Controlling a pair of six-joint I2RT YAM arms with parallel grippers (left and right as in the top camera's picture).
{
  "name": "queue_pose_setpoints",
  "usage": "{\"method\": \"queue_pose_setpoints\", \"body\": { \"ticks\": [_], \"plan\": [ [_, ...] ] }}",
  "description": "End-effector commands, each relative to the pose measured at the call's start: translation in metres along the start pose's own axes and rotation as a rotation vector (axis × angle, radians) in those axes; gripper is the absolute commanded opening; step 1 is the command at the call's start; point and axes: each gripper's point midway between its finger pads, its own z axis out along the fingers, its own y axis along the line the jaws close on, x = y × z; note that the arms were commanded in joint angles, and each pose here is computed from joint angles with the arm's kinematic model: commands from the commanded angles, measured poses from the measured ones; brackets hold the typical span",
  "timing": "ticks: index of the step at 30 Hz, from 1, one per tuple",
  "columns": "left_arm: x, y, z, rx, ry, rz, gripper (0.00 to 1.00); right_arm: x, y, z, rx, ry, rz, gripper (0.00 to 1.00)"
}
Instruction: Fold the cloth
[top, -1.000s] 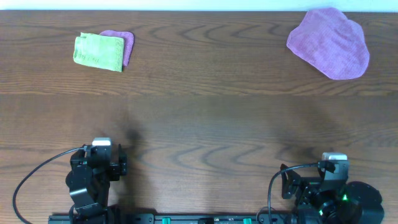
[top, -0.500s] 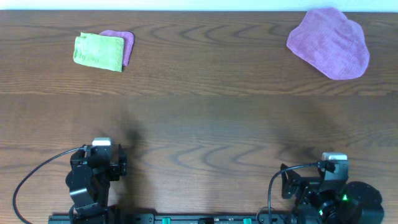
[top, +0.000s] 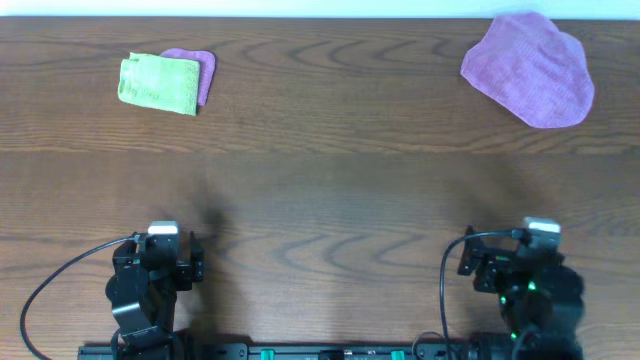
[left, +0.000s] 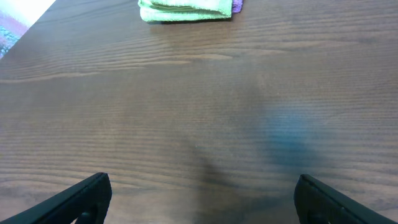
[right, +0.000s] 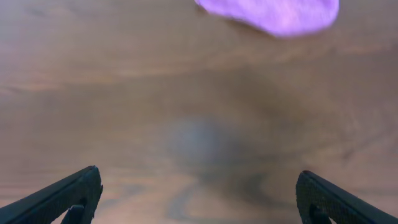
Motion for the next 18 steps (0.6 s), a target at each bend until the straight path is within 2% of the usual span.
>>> {"method": "queue_pose_setpoints", "body": {
  "ticks": [1, 12, 18],
  "plan": [
    [0.006, 0.000, 0.003, -0.004, 0.012, -0.010, 0.95, 0.022, -0.018, 0.014, 0.096, 0.043, -0.014, 0.99],
    [0.006, 0.000, 0.003, -0.004, 0.012, -0.010, 0.95, 0.073, -0.036, 0.038, 0.184, 0.151, -0.030, 0.99],
    [0.006, 0.000, 0.003, -0.004, 0.012, -0.010, 0.95, 0.076, -0.036, 0.041, 0.185, 0.149, -0.060, 0.99]
  ]
}}
